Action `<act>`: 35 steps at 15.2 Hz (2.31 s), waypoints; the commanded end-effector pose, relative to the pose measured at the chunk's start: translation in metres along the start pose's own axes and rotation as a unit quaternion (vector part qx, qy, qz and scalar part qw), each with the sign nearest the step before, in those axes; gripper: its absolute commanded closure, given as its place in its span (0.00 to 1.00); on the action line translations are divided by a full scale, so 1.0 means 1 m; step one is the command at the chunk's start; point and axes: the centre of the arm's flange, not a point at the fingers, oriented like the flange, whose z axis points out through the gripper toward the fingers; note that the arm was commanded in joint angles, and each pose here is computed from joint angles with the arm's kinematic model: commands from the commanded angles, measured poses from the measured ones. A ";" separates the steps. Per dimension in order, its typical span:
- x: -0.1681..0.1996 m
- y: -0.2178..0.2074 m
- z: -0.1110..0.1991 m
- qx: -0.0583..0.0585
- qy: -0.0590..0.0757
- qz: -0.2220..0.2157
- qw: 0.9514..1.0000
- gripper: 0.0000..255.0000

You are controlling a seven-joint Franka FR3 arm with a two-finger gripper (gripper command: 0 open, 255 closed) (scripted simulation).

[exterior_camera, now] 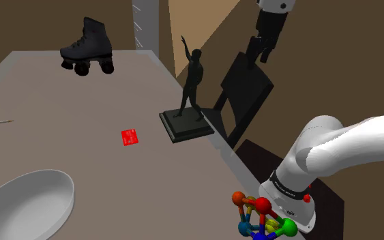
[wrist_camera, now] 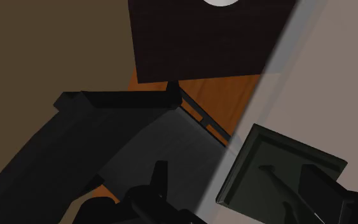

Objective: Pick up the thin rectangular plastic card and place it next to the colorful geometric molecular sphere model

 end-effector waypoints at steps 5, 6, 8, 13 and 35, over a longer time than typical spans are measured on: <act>0.004 -0.043 0.028 0.000 0.027 0.018 0.999 0.00; 0.006 -0.054 0.036 0.000 0.034 0.022 0.999 0.00; 0.010 -0.075 0.050 -0.001 0.048 0.031 0.998 0.00; 0.022 -0.128 0.084 -0.001 0.082 0.053 0.995 0.00; 0.132 -0.351 0.221 -0.003 0.230 0.149 0.962 0.00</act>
